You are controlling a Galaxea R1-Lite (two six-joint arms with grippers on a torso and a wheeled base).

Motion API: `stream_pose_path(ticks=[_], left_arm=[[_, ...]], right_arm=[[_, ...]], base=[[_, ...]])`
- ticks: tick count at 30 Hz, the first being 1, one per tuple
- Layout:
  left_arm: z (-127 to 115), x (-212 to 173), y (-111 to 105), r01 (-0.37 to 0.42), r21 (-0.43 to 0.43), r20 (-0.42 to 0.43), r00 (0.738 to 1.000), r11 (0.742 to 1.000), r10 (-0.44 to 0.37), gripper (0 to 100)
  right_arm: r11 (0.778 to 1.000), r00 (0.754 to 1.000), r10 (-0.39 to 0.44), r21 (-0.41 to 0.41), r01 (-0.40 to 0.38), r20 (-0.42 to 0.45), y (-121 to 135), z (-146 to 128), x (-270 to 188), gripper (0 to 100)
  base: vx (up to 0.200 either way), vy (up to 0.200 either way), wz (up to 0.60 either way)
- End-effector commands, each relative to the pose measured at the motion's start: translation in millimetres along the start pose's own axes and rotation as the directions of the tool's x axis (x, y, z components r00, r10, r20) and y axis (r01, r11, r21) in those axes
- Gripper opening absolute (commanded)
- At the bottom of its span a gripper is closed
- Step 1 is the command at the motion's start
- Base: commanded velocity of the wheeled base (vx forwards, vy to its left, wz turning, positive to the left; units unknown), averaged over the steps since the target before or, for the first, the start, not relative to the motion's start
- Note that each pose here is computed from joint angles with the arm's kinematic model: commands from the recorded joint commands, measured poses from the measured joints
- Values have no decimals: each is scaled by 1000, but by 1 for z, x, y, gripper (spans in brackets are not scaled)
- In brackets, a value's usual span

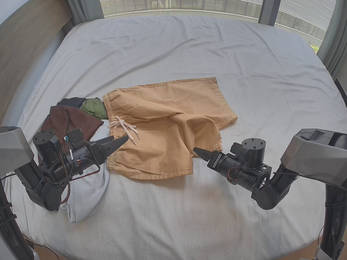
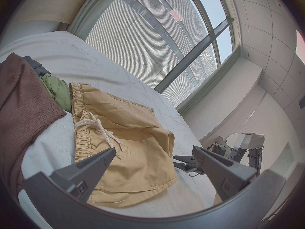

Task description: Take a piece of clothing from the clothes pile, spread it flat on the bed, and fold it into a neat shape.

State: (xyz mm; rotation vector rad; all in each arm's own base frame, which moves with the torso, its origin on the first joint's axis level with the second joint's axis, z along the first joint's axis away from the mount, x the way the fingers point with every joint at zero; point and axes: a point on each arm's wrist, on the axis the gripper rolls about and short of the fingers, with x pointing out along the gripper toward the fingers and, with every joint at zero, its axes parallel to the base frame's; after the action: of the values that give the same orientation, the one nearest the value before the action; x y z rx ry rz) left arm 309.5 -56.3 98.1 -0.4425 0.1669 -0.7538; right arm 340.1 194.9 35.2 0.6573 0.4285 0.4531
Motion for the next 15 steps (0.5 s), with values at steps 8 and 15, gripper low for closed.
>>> stream_pose_path(ticks=[8, 15], left_arm=[[2, -1, 1, -2, 1, 6, 1000, 1000, 2, 100], [1, 0, 1, -3, 2, 5, 1000, 1000, 2, 100]], right_arm=[[996, 999, 11, 93, -14, 30, -13, -11, 26, 100], [996, 994, 5, 93, -14, 105, -20, -13, 28, 100]], base=[[0, 0, 0], [0, 0, 0]])
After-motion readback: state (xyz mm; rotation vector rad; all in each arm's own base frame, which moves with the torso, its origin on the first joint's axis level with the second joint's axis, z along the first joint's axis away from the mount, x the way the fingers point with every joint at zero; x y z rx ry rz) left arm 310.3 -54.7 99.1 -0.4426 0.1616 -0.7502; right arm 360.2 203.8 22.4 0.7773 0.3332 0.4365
